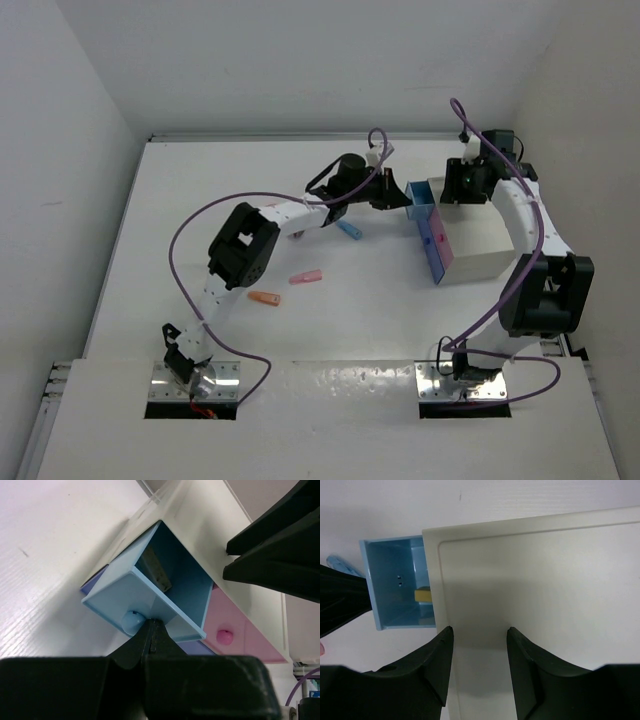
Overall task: Sort the stationery into containers
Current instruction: Close the drawer in the storage box.
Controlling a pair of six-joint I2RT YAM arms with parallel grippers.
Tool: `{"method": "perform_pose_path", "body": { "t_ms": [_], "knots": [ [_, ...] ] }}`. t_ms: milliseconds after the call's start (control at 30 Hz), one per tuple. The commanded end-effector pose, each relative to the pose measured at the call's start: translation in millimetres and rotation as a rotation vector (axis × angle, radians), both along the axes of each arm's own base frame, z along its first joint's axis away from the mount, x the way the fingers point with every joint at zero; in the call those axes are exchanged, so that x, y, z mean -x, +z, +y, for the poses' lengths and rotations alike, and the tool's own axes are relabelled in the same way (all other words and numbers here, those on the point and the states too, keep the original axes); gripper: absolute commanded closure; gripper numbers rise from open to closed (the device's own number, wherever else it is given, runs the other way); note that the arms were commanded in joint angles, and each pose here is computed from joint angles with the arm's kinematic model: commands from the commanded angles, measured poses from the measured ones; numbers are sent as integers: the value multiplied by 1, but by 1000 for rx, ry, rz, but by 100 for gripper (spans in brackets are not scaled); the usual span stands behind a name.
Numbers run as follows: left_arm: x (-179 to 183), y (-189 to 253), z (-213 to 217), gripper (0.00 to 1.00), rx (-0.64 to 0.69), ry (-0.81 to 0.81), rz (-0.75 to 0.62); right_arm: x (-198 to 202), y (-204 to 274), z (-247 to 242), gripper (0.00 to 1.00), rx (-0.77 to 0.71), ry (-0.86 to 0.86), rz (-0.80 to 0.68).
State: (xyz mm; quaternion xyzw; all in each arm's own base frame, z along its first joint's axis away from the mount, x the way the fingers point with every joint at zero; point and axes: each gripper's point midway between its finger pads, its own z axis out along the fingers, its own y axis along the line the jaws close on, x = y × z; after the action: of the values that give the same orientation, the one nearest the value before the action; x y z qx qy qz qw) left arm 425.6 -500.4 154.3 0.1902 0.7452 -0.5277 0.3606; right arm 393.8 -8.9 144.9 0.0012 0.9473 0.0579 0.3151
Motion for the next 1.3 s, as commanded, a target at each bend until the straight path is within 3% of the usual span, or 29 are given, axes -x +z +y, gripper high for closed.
{"method": "perform_pose_path", "body": {
  "t_ms": [0, 233, 767, 1267],
  "knots": [
    [6, 32, -20, 100, 108, -46, -66, 25, -43, 17, 54, -57, 39, 177],
    [15, 31, -34, 96, 167, -97, -57, 27, -43, 18, 54, -57, 45, 182],
    [15, 30, -50, 70, 259, -107, -28, 38, -51, 26, 54, -97, 67, 217],
    [10, 17, -56, 63, 239, -99, -10, 40, -54, 30, 54, -122, 67, 219]
  ]
}}
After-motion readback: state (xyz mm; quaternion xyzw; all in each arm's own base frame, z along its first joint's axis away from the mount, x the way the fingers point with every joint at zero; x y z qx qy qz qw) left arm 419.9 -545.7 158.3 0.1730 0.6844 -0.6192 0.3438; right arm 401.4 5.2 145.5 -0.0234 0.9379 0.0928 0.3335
